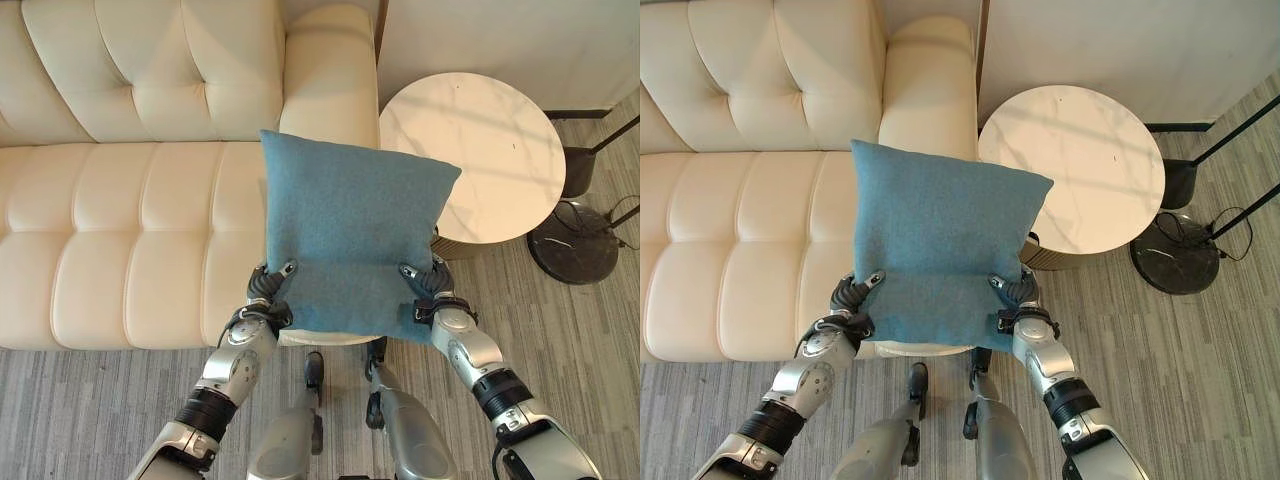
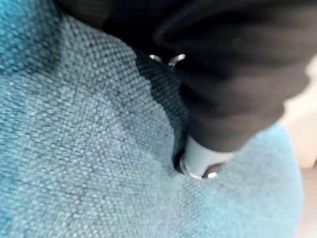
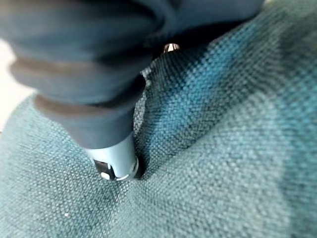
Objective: Pick up all the scattered cushions and arrange them neatly on the sofa.
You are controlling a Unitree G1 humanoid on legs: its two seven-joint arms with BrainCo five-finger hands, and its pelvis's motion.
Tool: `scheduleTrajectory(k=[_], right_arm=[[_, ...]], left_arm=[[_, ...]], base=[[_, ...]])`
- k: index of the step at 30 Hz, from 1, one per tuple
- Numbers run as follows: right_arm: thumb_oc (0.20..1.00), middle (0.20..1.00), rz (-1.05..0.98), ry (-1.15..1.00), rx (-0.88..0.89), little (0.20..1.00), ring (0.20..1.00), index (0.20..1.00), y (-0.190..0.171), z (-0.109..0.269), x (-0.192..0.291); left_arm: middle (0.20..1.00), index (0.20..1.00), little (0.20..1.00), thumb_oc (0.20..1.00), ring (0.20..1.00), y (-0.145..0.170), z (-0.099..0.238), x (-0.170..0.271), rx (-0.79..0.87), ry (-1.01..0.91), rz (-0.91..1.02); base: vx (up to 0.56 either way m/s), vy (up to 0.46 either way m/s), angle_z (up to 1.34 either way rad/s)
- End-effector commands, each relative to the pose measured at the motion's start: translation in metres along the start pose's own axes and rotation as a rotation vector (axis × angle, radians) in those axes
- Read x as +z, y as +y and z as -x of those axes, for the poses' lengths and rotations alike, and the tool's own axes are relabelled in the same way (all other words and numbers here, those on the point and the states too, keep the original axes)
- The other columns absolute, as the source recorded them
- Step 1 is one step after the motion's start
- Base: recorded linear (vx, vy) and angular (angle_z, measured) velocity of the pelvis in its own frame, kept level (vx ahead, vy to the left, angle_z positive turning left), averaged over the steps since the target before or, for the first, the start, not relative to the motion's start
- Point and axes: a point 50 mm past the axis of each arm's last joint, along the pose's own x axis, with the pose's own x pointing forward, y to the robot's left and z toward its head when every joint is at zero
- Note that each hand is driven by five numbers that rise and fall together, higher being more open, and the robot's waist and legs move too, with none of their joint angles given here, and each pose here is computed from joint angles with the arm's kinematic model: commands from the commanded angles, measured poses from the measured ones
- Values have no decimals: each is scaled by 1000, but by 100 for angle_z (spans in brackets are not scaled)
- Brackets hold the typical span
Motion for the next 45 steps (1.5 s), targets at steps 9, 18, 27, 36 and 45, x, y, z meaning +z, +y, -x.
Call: scheduleTrajectory(k=[9,18,27,36,45], right_arm=[[200,200,-63,-256,192,200,200,200,-10,68,13],[200,200,-76,-264,258,200,200,200,-16,88,10],[200,200,-133,-333,300,200,200,200,-13,93,25],[200,200,-123,-378,221,200,200,200,-30,96,32],[200,200,-114,-402,245,200,200,200,-20,94,39]], left_arm=[[200,200,200,200,200,-1,56,19,-147,-230,-56],[200,200,200,200,200,27,78,13,-85,-208,-44],[200,200,200,200,200,24,86,15,-95,-244,-62],[200,200,200,200,200,18,89,19,-149,-263,-72],[200,200,200,200,200,22,92,23,-130,-288,-90]], base=[[-142,85,-28],[-111,-185,2],[-312,-227,49],[-116,8,139],[101,240,34]])
